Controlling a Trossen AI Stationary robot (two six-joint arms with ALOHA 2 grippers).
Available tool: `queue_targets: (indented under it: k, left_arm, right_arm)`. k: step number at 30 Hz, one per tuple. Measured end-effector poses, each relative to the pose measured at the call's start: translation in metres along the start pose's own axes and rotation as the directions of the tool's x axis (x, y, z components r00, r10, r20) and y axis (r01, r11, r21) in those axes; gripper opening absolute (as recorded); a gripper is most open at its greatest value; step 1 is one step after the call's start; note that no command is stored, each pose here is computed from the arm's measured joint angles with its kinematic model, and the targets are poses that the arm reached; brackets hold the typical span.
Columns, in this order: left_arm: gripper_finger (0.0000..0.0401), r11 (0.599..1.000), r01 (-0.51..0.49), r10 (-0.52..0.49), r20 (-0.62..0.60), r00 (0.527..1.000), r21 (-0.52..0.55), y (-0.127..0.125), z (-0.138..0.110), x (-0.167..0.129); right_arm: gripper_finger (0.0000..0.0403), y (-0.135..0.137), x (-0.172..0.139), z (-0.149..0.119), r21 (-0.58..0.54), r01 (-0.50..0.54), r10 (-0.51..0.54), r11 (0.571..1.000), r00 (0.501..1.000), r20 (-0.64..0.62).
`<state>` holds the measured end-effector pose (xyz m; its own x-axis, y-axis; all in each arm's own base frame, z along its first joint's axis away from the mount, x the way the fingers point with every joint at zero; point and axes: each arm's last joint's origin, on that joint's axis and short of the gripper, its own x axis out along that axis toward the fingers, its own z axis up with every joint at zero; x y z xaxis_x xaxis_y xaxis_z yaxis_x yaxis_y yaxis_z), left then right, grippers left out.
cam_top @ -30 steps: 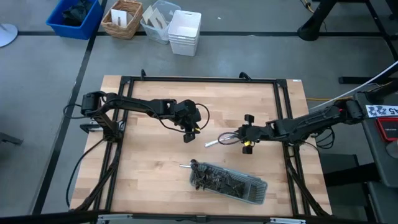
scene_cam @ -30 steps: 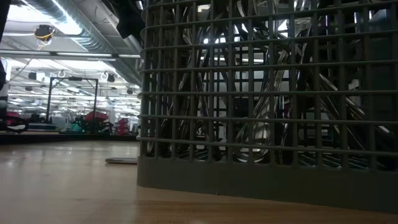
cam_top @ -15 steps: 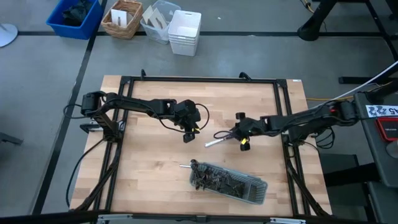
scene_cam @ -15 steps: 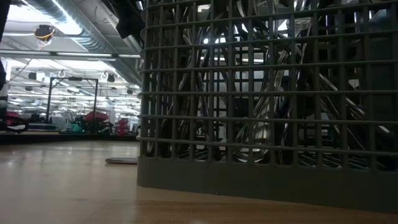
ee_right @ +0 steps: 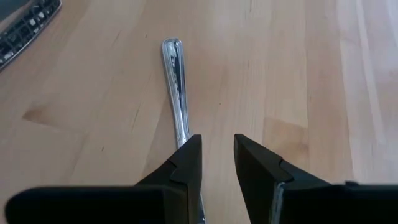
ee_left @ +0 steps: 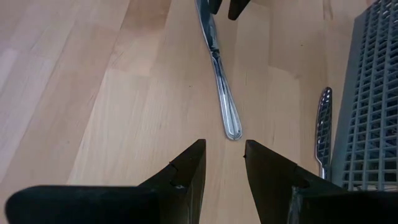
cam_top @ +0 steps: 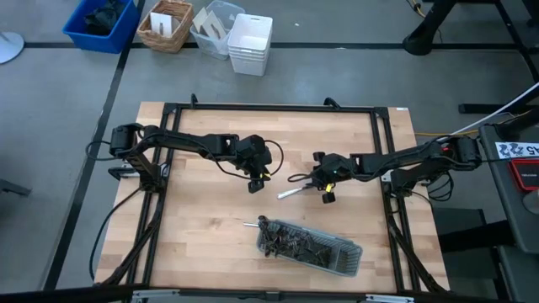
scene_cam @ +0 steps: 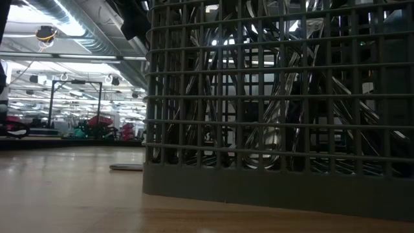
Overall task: Sort silverware
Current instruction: Put the knife into the gray silverware rack
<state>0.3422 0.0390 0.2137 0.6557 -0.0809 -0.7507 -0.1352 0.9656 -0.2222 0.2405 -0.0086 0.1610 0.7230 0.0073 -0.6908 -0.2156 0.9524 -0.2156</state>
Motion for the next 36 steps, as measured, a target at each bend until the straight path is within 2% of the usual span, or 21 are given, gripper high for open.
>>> queue_targets:
  k: [9,15,19,36]
  left_arm:
    - [0.0104,1.000,0.000,0.000,0.001,1.000,0.000,0.000,0.000,0.000]
    - [0.0104,1.000,-0.001,0.001,0.001,1.000,-0.001,0.000,0.000,0.000]
    - [0.0104,1.000,-0.001,0.001,0.001,1.000,-0.002,0.000,0.000,0.000]
    - [0.0104,1.000,-0.018,0.018,0.003,1.000,0.004,0.000,0.000,0.000]
  right_arm:
    - [0.0097,0.000,0.000,0.000,0.072,0.001,-0.002,0.997,1.000,0.002]
    - [0.0097,0.000,0.010,-0.001,0.073,0.015,-0.015,0.997,1.000,0.000]
    - [0.0097,-0.002,0.015,0.002,0.071,0.040,-0.043,0.997,0.998,0.042]
    - [0.0097,-0.002,0.016,0.003,0.082,0.040,-0.045,0.996,0.998,0.052]
